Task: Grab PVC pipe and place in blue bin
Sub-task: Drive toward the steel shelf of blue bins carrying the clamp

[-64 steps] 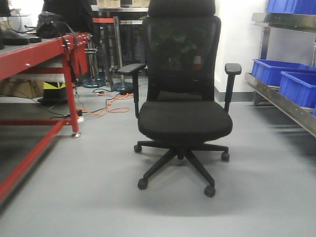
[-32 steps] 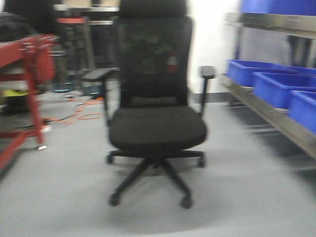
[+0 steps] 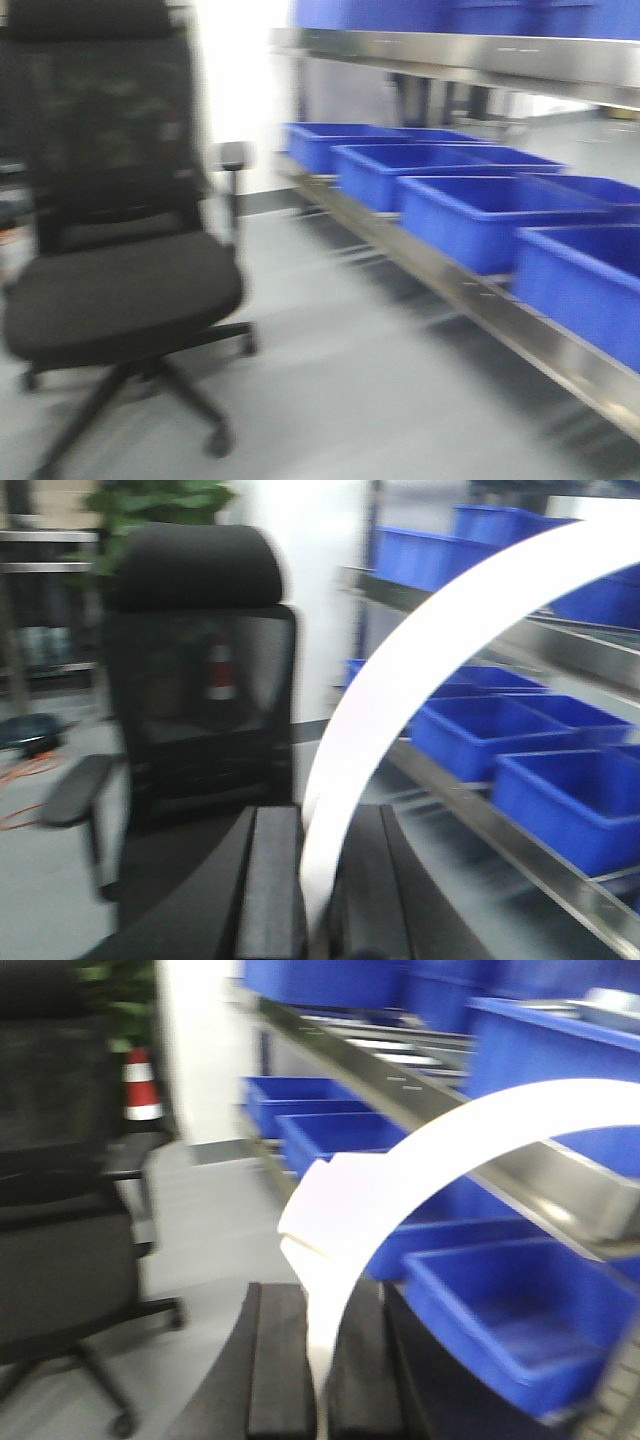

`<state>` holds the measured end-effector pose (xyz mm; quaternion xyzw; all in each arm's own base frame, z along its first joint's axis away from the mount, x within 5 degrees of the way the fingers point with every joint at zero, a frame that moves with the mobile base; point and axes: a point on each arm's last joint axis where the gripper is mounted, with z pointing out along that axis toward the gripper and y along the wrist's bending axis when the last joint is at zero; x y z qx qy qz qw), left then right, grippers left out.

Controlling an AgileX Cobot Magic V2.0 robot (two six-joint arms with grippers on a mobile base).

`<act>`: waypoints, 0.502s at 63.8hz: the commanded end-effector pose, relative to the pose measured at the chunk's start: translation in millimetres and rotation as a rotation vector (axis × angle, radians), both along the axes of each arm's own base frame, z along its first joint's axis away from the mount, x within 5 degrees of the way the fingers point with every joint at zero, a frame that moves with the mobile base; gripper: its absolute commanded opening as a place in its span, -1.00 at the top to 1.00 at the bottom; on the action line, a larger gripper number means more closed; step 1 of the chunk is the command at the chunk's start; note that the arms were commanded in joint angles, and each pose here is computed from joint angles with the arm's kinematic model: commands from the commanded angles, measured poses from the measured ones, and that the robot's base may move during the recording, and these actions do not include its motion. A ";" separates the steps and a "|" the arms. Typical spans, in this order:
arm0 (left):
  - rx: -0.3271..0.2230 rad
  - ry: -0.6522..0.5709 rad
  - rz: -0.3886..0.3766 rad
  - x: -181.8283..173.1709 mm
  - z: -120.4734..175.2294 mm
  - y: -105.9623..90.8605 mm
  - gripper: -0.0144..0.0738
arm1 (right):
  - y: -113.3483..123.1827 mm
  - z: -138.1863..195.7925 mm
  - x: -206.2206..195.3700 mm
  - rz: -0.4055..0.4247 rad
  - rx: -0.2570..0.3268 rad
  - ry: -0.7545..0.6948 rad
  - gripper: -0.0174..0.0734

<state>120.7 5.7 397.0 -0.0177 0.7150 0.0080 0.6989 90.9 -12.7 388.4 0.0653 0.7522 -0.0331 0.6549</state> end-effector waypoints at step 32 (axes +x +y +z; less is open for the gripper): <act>-0.011 -0.032 -0.004 -1.3 3.0 -0.6 0.92 | -1.2 4.1 -0.3 -0.012 -0.019 -0.032 0.98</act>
